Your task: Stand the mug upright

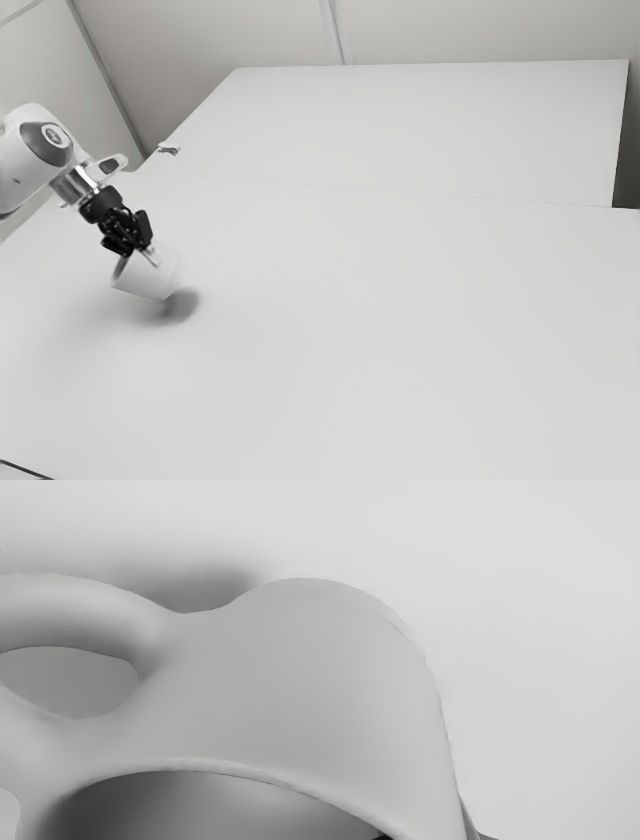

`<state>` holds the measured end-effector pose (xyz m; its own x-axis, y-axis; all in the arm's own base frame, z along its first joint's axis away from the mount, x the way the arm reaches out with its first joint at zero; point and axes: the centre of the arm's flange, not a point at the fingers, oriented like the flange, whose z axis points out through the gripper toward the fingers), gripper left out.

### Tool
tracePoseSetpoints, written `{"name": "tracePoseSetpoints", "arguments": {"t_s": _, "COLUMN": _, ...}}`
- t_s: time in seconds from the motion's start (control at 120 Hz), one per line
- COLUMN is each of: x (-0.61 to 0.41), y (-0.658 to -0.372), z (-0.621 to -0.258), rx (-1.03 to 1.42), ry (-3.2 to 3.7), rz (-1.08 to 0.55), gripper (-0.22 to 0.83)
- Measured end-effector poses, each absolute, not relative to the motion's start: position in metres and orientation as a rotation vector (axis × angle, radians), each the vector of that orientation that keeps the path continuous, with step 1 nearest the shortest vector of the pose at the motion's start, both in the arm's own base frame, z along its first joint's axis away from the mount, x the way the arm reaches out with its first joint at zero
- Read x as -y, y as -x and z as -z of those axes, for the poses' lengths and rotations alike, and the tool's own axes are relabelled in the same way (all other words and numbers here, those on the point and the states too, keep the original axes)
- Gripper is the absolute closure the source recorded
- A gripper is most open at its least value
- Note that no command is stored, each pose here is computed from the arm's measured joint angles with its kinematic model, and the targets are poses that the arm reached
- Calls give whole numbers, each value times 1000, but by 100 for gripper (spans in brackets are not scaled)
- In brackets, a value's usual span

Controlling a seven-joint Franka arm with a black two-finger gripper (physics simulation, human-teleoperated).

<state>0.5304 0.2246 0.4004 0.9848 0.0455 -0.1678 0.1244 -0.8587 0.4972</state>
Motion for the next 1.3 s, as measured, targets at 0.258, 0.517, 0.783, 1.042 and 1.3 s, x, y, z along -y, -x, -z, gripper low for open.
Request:
{"name": "tracePoseSetpoints", "arguments": {"t_s": 0.258, "x": -170, "y": -532, "z": -391, "rx": -328, "ry": -2804, "rz": 356, "gripper": 79}}
{"name": "tracePoseSetpoints", "arguments": {"t_s": 0.517, "x": -149, "y": -541, "z": -383, "rx": -615, "ry": -2921, "rz": 394, "gripper": 78}}
{"name": "tracePoseSetpoints", "arguments": {"t_s": 0.783, "x": -130, "y": -550, "z": -370, "rx": -857, "ry": -2950, "rz": 435, "gripper": 78}}
{"name": "tracePoseSetpoints", "arguments": {"t_s": 1.042, "x": -117, "y": -559, "z": -354, "rx": -1036, "ry": -2921, "rz": 475, "gripper": 78}}
{"name": "tracePoseSetpoints", "arguments": {"t_s": 1.3, "x": -106, "y": -570, "z": -339, "rx": -1167, "ry": -2825, "rz": 508, "gripper": 78}}
